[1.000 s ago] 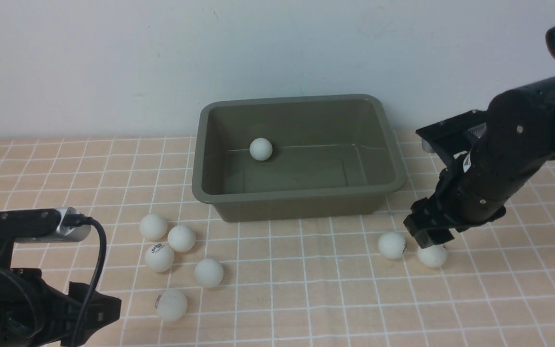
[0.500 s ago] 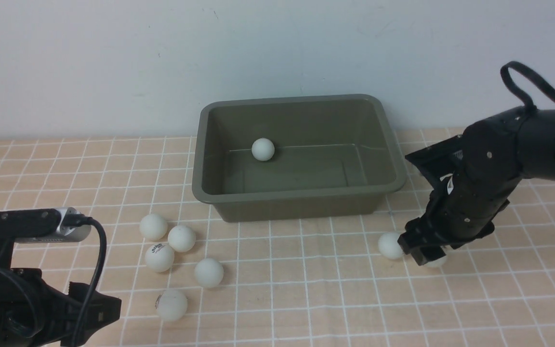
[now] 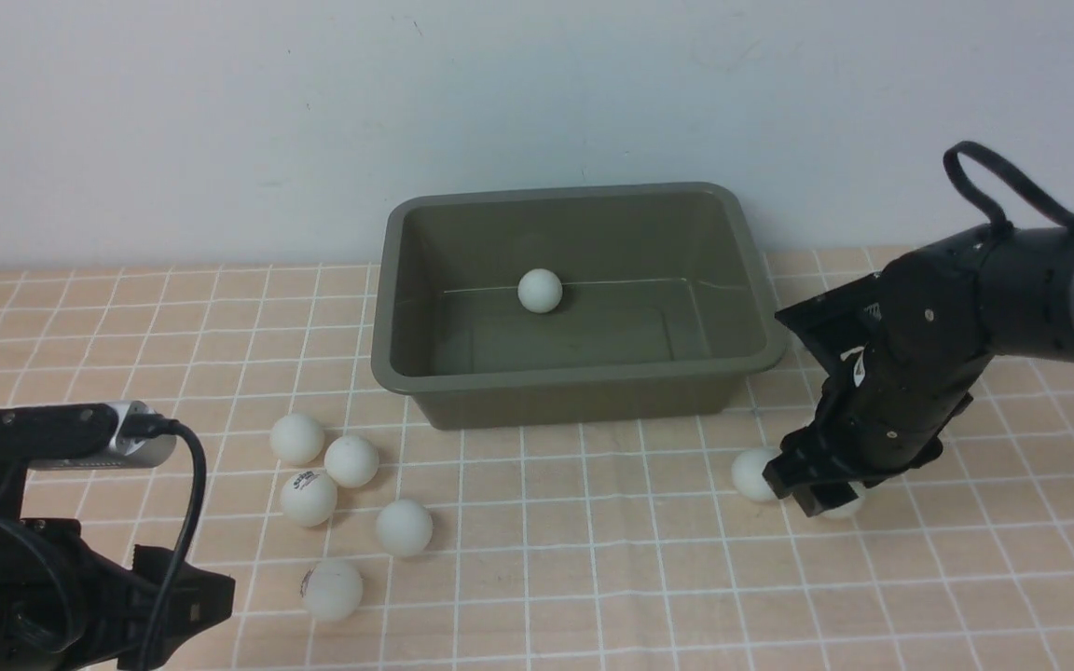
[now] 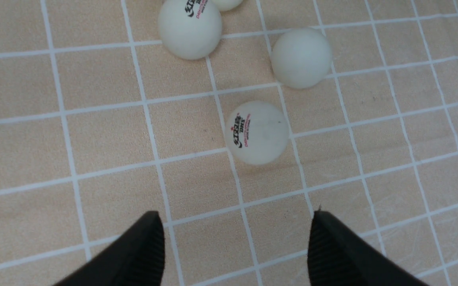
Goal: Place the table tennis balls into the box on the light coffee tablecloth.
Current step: 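Reach for and grasp a ping pong ball on the table, then release the ping pong ball into the bin and lift the gripper away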
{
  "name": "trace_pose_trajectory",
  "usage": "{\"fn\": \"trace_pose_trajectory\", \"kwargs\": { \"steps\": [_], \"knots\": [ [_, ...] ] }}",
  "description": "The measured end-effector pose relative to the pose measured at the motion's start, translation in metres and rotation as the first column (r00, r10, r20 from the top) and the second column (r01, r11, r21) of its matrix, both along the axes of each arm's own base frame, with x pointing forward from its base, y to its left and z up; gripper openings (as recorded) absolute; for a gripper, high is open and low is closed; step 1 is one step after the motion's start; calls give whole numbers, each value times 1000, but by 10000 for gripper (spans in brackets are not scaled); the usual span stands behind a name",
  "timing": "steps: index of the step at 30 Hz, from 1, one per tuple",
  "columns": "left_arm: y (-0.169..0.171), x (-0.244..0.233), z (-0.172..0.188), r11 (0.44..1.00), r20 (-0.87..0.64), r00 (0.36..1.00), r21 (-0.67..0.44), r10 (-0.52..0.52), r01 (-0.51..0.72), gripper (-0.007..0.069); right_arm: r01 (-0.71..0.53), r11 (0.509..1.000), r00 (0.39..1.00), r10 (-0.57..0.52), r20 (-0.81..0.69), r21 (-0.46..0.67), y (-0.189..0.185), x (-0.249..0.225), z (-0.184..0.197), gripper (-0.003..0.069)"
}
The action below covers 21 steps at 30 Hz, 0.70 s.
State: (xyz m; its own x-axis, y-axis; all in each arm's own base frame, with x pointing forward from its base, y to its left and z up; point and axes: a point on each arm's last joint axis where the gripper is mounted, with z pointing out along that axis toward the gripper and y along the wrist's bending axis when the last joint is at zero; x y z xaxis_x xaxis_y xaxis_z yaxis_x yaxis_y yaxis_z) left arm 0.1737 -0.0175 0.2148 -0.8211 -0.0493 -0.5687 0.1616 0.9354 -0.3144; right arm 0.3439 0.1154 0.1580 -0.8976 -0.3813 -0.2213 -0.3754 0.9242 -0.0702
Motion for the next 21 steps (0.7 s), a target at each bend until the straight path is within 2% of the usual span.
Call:
{"fn": "trace_pose_trajectory", "kwargs": {
  "steps": [8, 13, 16, 17, 18, 21],
  "knots": [
    [0, 0, 0, 1000, 0, 1000, 0, 0, 0, 405, 7, 999, 996, -11, -87, -38, -2, -4, 5, 357],
    [0, 0, 0, 1000, 0, 1000, 0, 0, 0, 405, 20, 998, 994, -25, -109, -53, -1, 2, 40, 357],
    [0, 0, 0, 1000, 0, 1000, 0, 0, 0, 405, 31, 999, 997, -32, -64, -11, 4, 10, 73, 357],
    [0, 0, 0, 1000, 0, 1000, 0, 0, 0, 405, 32, 999, 999, -32, -15, 41, 9, 16, 96, 357],
    [0, 0, 0, 1000, 0, 1000, 0, 0, 0, 405, 32, 999, 999, -32, -7, 44, 10, 17, 98, 357],
    [0, 0, 0, 1000, 0, 1000, 0, 0, 0, 405, -24, 988, 994, 7, 111, 156, 22, 32, 132, 357]
  ]
}}
